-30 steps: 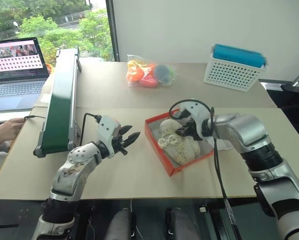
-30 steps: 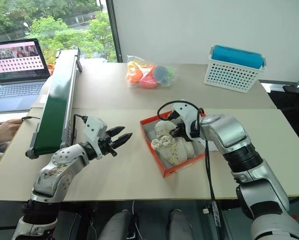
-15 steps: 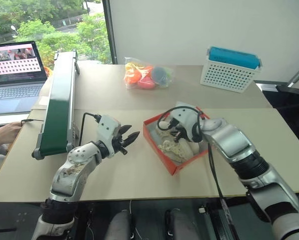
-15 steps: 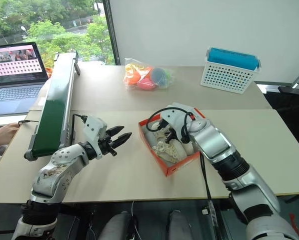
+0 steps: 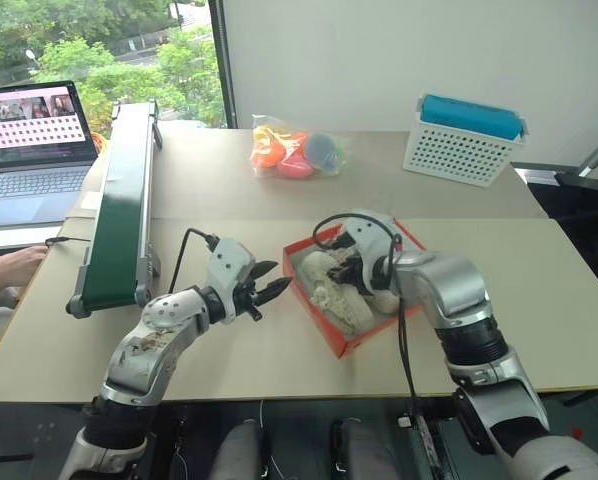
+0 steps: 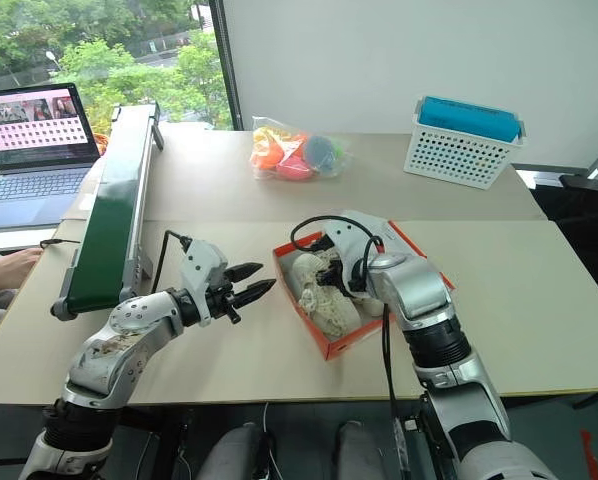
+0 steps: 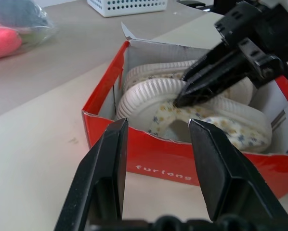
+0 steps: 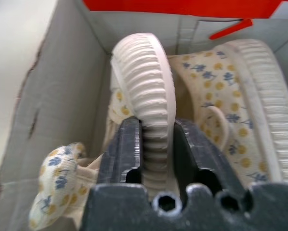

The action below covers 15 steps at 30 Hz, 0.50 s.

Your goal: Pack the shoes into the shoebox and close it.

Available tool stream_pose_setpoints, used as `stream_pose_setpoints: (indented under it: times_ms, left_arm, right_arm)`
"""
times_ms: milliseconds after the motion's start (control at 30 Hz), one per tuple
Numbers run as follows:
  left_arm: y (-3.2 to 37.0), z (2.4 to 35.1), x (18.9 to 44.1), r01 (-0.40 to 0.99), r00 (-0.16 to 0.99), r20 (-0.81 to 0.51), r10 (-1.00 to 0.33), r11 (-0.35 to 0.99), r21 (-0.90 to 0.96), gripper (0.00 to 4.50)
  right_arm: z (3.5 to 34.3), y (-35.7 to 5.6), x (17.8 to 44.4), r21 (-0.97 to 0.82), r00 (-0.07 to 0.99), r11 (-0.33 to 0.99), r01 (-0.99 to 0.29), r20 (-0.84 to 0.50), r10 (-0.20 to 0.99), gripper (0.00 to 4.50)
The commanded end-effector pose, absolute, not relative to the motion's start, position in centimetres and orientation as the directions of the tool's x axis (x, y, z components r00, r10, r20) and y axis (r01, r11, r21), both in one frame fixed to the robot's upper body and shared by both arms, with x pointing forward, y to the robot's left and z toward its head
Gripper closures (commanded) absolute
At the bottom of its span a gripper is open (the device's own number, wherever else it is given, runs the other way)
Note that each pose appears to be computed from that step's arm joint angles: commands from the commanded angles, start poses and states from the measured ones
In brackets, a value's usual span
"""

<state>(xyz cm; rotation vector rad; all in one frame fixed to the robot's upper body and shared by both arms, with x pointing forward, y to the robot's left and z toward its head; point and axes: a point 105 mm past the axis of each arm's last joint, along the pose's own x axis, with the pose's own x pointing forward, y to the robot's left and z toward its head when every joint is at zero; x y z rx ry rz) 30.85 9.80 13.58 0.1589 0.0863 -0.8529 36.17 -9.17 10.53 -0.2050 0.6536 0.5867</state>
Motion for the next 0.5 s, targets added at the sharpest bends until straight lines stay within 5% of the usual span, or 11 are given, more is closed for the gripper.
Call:
stream_pose_setpoints:
  times_ms: [33, 167, 500]
  left_arm:
    - [9.3, 15.0, 30.8, 0.764, 0.642, -0.095, -0.76, 0.626, 0.155, 2.34]
    - [9.2, 14.8, 30.7, 0.772, 0.633, -0.098, -0.768, 0.617, 0.155, 2.34]
    - [9.3, 14.6, 30.3, 0.8, 0.596, -0.102, -0.796, 0.578, 0.163, 2.34]
  right_arm:
    - [9.4, -10.1, 35.8, 0.057, 0.626, 0.847, -0.528, -0.648, 0.434, 1.67]
    - [12.3, -9.1, 35.5, 0.085, 0.642, 0.815, -0.573, -0.572, 0.511, 0.41]
    - [25.6, -11.2, 33.2, 0.083, 0.694, 0.728, -0.681, -0.244, 0.677, 0.41]
